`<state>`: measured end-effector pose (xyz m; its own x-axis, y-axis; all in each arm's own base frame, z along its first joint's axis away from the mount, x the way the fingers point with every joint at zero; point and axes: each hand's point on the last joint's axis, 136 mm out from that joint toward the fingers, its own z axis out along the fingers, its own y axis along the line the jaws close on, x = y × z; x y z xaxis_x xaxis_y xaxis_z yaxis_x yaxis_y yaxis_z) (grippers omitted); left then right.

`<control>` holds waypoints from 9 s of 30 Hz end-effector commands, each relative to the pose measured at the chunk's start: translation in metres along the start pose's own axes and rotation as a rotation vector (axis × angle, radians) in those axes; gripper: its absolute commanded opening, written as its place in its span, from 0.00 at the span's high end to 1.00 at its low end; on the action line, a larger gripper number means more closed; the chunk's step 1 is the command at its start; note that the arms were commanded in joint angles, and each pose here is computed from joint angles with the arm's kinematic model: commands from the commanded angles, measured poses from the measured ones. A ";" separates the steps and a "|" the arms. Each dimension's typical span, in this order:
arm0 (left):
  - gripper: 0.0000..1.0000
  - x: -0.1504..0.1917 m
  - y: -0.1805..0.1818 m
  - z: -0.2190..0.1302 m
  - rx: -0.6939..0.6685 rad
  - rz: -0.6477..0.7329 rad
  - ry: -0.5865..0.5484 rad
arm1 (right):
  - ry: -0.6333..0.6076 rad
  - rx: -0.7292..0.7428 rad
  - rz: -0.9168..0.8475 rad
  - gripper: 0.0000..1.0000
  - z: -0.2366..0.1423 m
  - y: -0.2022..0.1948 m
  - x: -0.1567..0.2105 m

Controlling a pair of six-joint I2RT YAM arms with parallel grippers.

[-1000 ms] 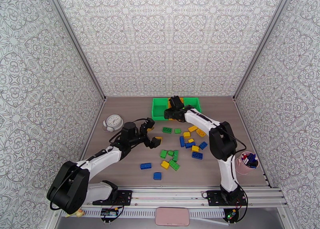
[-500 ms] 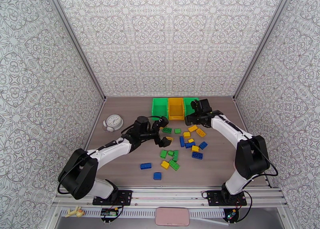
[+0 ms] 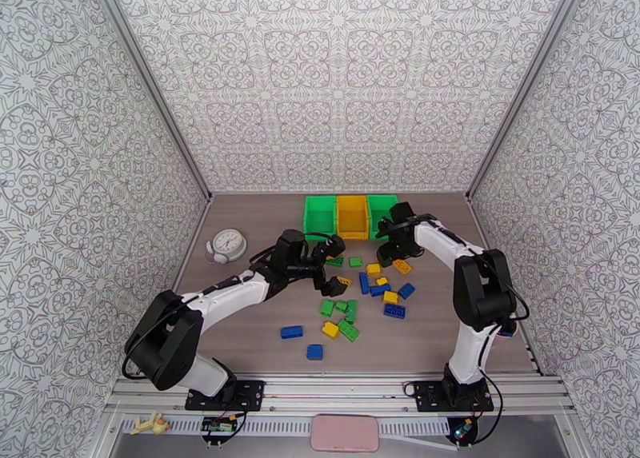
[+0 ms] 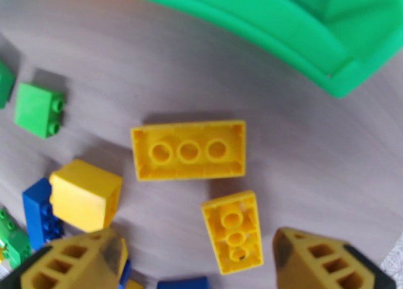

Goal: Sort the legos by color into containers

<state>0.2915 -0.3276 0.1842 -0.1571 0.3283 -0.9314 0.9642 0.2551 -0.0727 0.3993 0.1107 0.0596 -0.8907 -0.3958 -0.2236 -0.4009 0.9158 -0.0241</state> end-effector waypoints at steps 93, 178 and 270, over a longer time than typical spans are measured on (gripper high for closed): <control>0.00 -0.003 0.082 -0.010 -0.629 -0.295 0.078 | -0.750 -0.066 0.239 0.14 -0.101 -0.031 -0.152; 0.87 0.095 0.144 0.022 -0.870 -0.737 0.562 | -0.746 -0.202 0.315 0.05 -0.156 0.009 -0.039; 0.47 -0.036 0.278 0.097 -0.720 -0.755 0.013 | -0.826 -0.204 0.367 0.03 -0.160 0.033 -0.058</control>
<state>0.5874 -0.3482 0.1388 -0.6941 -0.1438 -0.7053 0.2146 0.8940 -0.3935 0.4071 0.1626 0.2294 -0.5601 0.1445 -0.8157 -0.2628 0.9028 0.3404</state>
